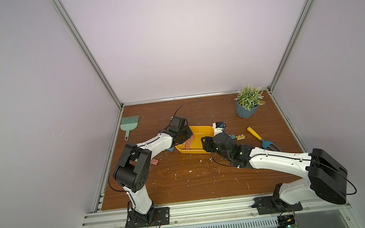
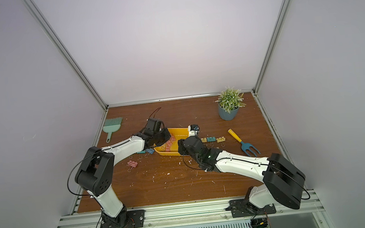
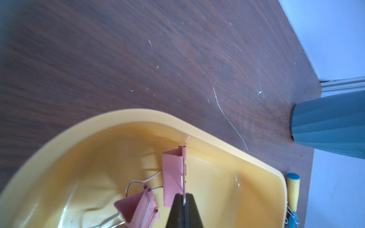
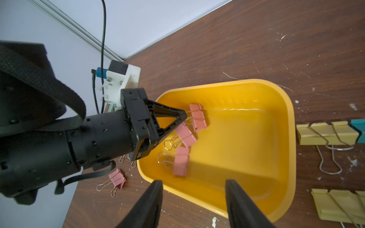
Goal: Take out the binder clips from the storage box
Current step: Pick up the binder clip from the storage box.
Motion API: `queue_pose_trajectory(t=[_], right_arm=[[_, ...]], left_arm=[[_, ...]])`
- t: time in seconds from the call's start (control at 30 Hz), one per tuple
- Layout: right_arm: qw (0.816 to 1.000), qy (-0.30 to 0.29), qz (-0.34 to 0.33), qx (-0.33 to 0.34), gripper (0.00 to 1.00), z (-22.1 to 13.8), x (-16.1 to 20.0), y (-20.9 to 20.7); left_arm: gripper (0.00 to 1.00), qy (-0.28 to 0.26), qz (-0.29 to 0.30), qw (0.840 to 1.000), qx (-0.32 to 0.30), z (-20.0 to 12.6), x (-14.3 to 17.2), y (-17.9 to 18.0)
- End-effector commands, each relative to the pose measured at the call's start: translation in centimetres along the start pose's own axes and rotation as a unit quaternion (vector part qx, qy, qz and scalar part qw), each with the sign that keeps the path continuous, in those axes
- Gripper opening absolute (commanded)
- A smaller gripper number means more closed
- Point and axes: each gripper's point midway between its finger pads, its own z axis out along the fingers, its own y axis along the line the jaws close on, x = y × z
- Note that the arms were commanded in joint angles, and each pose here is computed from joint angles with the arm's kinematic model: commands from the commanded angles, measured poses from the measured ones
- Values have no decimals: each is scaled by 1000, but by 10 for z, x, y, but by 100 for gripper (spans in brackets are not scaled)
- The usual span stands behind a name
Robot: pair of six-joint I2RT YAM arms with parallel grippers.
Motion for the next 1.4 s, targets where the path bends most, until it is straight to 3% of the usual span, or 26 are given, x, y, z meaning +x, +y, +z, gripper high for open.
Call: queue_pose_trajectory(t=[0.0, 0.4, 0.8, 1.07, 1.2, 1.37], right_arm=[[1000, -22, 15, -6, 57, -4, -15, 6], [1000, -26, 13, -5, 57, -7, -18, 6], [999, -37, 15, -7, 57, -11, -23, 5], [998, -48, 6, -46, 58, -24, -28, 13], [996, -57, 4, -61, 58, -34, -31, 13], [995, -47, 6, -84, 57, -35, -26, 19]], left_arm=[[0, 5, -2, 999, 52, -6, -2, -19], [0, 37, 32, 987, 152, -16, 8, -57], [0, 37, 70, 978, 195, -35, 9, -80], [0, -38, 81, 979, 183, -77, -5, -75], [0, -101, 27, 982, 155, -111, -9, -47], [0, -172, -51, 973, 143, -152, -3, -7]])
